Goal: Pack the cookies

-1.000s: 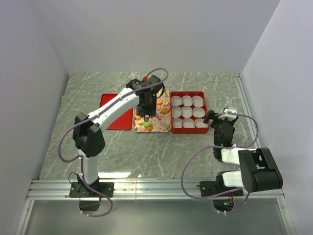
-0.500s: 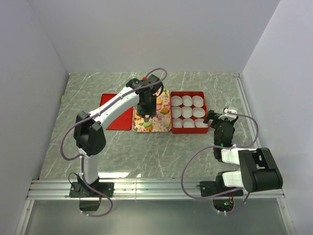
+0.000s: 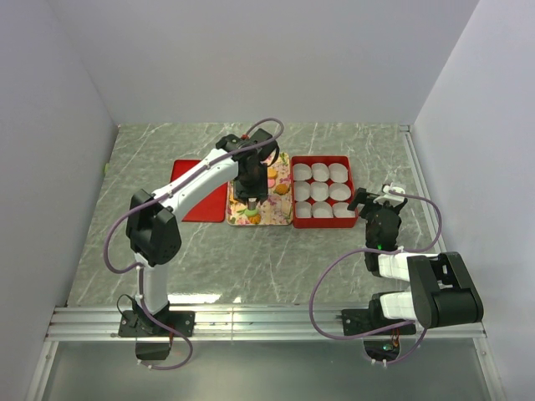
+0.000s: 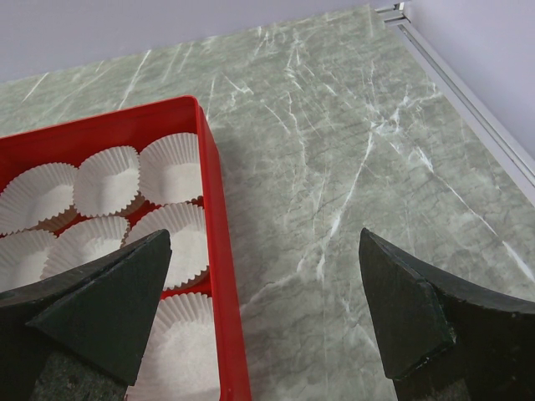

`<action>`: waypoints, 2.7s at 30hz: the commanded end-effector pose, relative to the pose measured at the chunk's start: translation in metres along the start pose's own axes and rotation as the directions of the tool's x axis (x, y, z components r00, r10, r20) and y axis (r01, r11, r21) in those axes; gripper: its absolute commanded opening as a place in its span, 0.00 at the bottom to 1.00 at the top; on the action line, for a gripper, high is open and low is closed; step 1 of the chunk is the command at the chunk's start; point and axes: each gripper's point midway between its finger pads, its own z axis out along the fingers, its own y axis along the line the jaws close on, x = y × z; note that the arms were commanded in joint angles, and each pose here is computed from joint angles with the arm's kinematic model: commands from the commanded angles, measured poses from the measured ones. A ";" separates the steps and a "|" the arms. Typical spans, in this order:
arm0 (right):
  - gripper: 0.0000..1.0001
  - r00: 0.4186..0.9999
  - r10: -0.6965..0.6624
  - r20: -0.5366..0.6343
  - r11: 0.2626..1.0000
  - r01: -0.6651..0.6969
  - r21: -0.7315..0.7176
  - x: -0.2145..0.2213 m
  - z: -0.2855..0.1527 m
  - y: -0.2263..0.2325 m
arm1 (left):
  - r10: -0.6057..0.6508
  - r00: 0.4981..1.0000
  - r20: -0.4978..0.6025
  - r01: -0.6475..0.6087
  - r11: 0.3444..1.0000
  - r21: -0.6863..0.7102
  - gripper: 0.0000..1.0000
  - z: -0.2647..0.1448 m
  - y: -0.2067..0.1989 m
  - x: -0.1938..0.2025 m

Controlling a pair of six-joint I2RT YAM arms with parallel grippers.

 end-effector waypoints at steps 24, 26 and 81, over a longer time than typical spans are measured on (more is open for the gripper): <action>1.00 0.996 0.024 0.090 1.000 -0.024 -0.002 -0.027 0.007 0.004 | 0.004 1.000 0.002 -0.004 0.999 -0.034 0.27 -0.019 0.019 -0.005; 1.00 0.996 0.023 0.086 1.000 -0.023 -0.003 -0.026 0.007 0.004 | 0.009 1.000 0.019 -0.009 0.999 -0.037 0.24 -0.024 0.022 -0.007; 0.99 0.820 0.400 -0.409 0.843 -0.504 -0.187 -0.164 -0.196 0.061 | 0.081 0.978 0.191 -0.136 0.945 0.298 0.00 -0.049 -0.111 -0.063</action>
